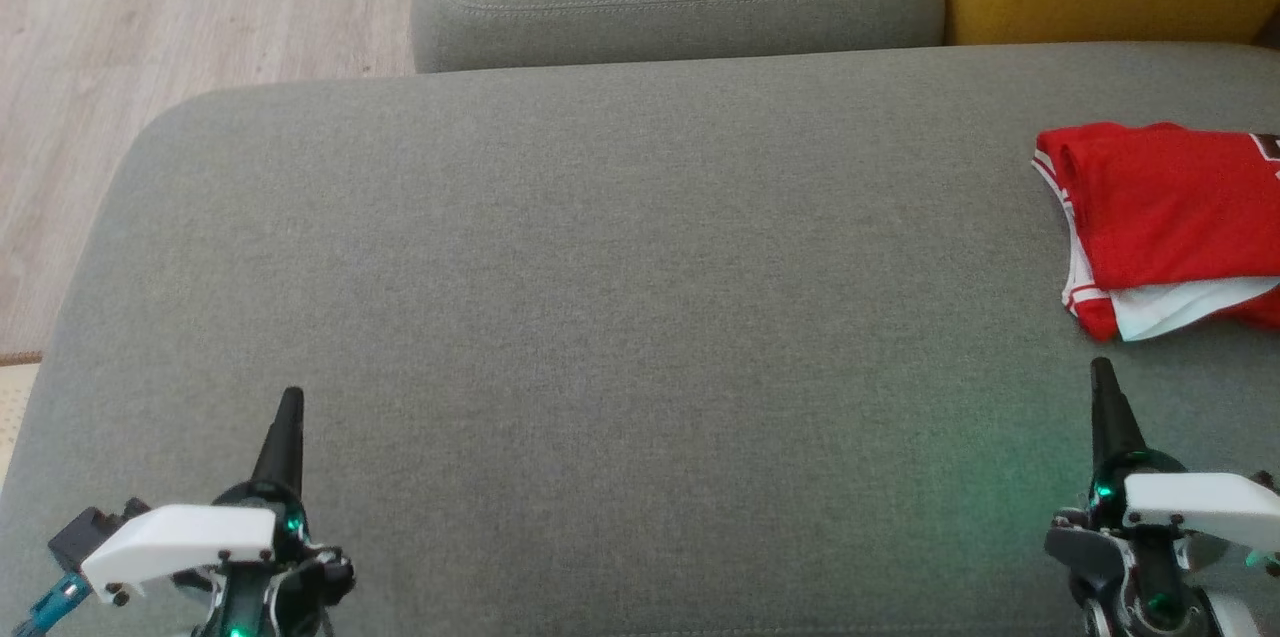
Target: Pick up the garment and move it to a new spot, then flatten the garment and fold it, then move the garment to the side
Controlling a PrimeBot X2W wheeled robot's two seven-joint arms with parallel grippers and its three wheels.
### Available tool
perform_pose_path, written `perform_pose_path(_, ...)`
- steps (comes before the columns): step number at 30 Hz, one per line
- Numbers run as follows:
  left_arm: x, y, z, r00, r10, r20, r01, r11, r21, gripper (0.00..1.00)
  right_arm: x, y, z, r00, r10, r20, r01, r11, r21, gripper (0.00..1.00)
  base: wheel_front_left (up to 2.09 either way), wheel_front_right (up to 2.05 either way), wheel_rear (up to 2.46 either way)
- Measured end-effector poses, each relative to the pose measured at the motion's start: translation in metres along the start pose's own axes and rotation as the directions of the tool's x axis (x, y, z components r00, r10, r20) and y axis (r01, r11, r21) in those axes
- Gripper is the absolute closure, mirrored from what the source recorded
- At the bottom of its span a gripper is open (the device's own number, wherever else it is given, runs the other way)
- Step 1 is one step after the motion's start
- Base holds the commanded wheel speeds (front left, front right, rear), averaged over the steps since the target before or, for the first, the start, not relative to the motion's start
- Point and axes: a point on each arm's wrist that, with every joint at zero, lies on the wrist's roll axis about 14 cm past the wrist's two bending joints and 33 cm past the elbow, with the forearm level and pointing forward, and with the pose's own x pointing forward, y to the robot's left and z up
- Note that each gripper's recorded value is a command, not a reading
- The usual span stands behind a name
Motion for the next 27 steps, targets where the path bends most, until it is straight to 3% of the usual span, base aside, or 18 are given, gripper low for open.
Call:
perform_pose_path(19,0.007,-0.018,0.011,0.996,-0.083,0.014,0.084,0.977,-0.196,1.00,0.006,0.013,0.010,0.999,0.046,0.021,-0.049,0.977,0.206,1.00,0.00,0.00,0.00)
perform_pose_path(27,0.007,-0.018,0.016,0.996,-0.082,0.028,0.086,0.974,-0.210,1.00,0.006,0.013,0.012,0.999,0.046,0.028,-0.051,0.975,0.215,1.00,0.00,0.00,0.00)
